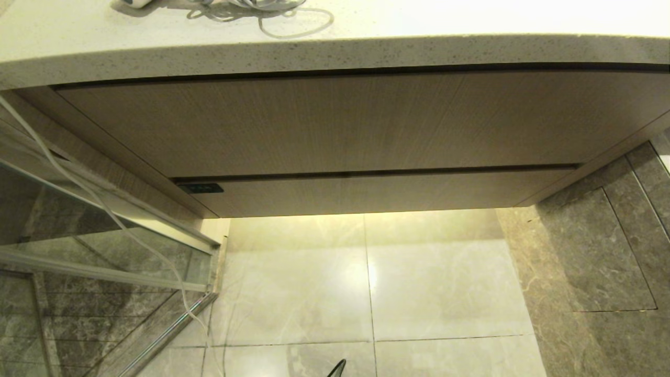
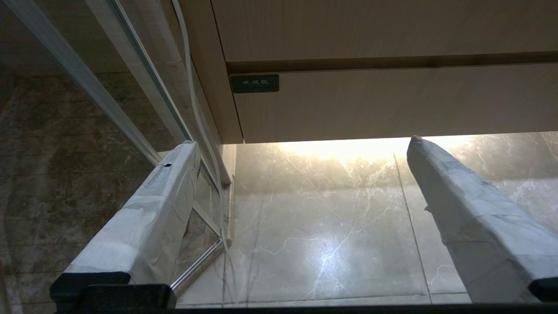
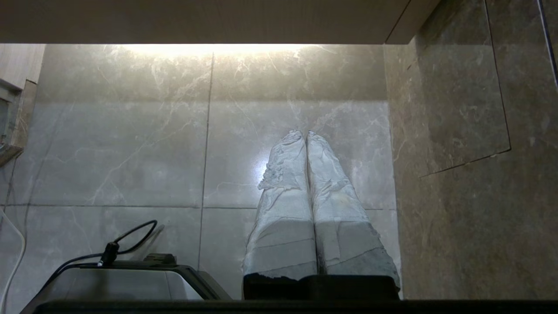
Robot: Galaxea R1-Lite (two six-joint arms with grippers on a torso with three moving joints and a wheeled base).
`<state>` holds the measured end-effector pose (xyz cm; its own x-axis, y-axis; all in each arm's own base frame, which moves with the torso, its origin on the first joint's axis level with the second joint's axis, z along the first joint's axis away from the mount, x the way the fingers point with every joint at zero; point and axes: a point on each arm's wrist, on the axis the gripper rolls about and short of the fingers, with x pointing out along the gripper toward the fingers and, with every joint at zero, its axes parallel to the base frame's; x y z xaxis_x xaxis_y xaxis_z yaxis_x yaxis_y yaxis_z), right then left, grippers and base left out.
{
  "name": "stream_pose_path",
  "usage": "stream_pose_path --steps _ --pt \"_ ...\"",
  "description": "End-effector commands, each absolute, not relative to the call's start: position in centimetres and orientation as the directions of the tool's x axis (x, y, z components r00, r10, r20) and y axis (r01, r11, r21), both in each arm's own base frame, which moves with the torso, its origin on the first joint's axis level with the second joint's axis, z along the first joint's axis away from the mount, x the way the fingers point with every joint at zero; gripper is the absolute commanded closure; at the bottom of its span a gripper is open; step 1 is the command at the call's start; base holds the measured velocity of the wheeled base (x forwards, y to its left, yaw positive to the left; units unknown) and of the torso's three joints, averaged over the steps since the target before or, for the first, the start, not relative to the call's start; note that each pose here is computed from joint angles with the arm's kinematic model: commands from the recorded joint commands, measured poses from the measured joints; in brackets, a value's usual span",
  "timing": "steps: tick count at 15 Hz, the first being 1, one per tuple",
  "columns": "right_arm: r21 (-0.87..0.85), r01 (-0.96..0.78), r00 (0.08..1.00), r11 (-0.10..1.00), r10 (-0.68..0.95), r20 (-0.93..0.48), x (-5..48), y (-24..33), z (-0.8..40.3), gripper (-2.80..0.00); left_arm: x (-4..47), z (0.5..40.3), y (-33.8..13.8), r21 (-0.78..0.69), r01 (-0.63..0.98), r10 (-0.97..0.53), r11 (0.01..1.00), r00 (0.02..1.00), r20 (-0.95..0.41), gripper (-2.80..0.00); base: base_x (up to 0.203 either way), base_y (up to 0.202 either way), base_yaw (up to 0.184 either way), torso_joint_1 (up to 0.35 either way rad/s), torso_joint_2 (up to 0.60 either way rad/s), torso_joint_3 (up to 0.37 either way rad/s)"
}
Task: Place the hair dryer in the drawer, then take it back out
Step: Pull open the drawer
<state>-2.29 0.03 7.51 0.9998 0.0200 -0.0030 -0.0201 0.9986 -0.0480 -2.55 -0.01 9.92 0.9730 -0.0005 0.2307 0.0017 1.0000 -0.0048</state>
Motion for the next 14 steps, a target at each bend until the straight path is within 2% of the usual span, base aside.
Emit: stream_pose_path --steps 1,10,12,14 --pt "-0.046 -0.021 1.000 0.999 0.021 -0.005 -2.3 0.0 7.5 0.00 -2.2 8.8 0.0 -0.005 0.001 0.000 1.000 0.981 0.193 -2.80 0.000 0.000 0.000 0.000 0.00 0.000" --pt "-0.058 -0.011 1.000 0.998 0.012 0.001 -2.5 0.0 8.0 0.00 -2.2 8.8 0.0 -0.005 0.001 0.000 1.000 0.981 0.193 -2.80 0.000 0.000 0.000 0.000 0.00 0.000" --pt "-0.059 -0.016 0.999 0.998 0.018 0.046 -3.3 0.0 11.2 0.00 -2.2 8.8 0.0 -0.005 0.001 0.000 1.000 0.981 0.193 -2.80 0.000 0.000 0.000 0.000 0.00 0.000" --pt "-0.058 -0.021 0.998 0.998 0.025 0.062 -4.5 0.0 17.1 0.00 -2.2 8.8 0.0 -0.005 0.001 0.000 1.000 0.981 0.193 -2.80 0.000 0.000 0.000 0.000 0.00 0.000"
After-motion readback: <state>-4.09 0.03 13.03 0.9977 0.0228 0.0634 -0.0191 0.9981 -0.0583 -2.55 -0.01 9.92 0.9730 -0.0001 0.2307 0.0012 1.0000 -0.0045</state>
